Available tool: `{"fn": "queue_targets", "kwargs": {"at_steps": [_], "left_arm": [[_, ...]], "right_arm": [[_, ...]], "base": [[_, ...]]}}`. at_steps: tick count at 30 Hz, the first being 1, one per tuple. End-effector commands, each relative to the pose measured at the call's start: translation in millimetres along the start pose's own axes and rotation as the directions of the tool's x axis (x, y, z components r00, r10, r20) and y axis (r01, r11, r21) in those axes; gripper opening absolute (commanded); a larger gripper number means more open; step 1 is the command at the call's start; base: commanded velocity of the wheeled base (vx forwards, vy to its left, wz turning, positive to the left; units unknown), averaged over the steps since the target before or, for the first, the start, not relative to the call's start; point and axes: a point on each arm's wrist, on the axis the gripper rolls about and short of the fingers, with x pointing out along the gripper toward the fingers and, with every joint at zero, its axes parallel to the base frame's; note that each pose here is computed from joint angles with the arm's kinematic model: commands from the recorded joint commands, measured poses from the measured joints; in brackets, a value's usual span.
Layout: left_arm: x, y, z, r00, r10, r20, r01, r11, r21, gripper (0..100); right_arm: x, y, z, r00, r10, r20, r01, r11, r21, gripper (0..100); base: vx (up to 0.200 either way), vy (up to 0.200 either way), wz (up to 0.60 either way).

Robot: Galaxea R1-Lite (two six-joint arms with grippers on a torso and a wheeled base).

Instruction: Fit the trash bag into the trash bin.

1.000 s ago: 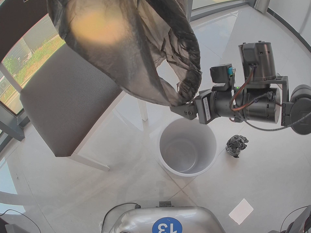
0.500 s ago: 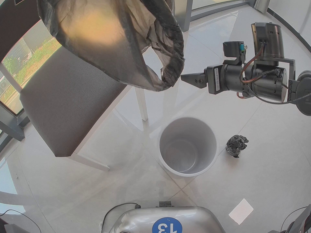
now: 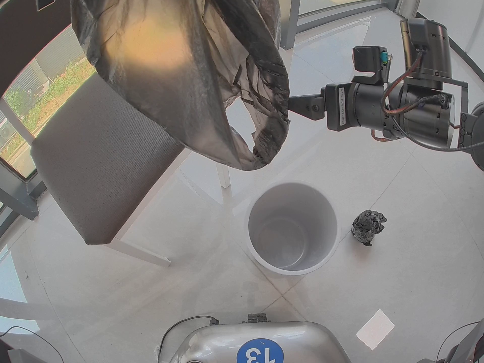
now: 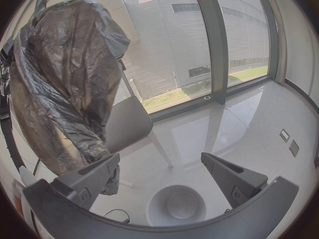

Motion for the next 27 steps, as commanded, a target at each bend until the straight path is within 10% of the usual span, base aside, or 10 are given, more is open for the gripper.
{"fn": "queue_targets", "kwargs": {"at_steps": [1, 10, 27], "left_arm": [[8, 5, -3, 1.0, 0.029, -0.008, -0.029, 1.0, 0.008, 0], [8, 32, -7, 0.991, 0.135, -0.013, -0.135, 0.99, 0.035, 0], [-1, 19, 11, 0.996, 0.067, 0.062, -0.069, 0.997, 0.026, 0]], "right_arm": [[-8, 6, 4, 1.0, 0.02, 0.011, -0.02, 1.0, -0.003, 100], [-35, 7, 12, 0.999, 0.028, 0.046, -0.028, 1.0, -0.004, 100], [-25, 24, -22, 0.994, 0.092, -0.067, -0.094, 0.995, -0.029, 100]], "base": [[0.0, 0.0, 0.0], [0.0, 0.0, 0.0], [0.0, 0.0, 0.0]]}}
